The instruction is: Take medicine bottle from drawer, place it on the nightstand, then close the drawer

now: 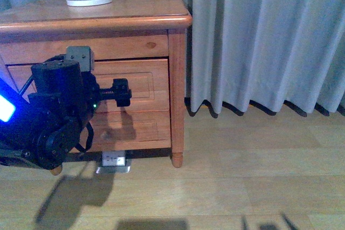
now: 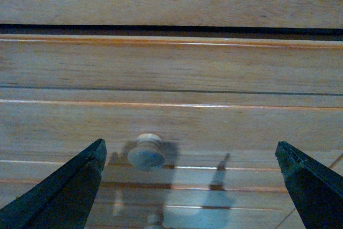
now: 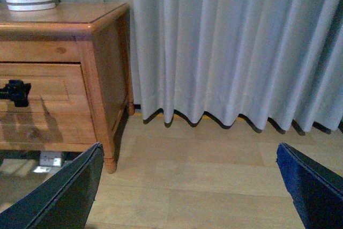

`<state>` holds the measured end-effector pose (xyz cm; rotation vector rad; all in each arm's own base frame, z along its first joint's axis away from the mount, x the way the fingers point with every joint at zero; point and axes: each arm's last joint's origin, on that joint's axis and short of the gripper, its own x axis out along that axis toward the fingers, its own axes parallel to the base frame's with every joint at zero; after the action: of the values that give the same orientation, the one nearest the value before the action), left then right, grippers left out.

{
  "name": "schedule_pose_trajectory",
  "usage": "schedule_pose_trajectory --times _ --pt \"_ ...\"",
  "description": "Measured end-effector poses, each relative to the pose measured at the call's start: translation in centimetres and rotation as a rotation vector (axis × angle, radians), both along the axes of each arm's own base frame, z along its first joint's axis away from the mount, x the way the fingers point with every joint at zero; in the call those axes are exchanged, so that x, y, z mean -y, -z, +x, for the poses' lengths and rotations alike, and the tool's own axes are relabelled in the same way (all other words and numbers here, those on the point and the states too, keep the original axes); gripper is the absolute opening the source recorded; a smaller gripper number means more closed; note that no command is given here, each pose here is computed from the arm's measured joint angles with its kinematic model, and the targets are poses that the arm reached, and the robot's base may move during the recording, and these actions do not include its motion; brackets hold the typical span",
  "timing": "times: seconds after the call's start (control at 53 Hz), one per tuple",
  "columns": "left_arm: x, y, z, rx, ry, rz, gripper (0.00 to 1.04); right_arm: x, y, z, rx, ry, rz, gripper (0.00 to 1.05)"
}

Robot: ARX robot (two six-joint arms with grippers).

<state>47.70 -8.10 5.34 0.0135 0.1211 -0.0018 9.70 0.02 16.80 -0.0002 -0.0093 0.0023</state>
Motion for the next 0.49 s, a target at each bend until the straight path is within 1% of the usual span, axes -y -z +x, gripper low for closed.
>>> schedule_pose_trajectory --times 0.264,0.491 --pt "-1.3 1.4 1.2 -0.021 -0.011 0.031 0.98 0.0 0.0 0.0 0.0 0.0 0.0 0.98" --pt "-1.9 1.8 1.7 -0.029 -0.025 0.031 0.98 0.0 0.0 0.0 0.0 0.0 0.0 0.98"
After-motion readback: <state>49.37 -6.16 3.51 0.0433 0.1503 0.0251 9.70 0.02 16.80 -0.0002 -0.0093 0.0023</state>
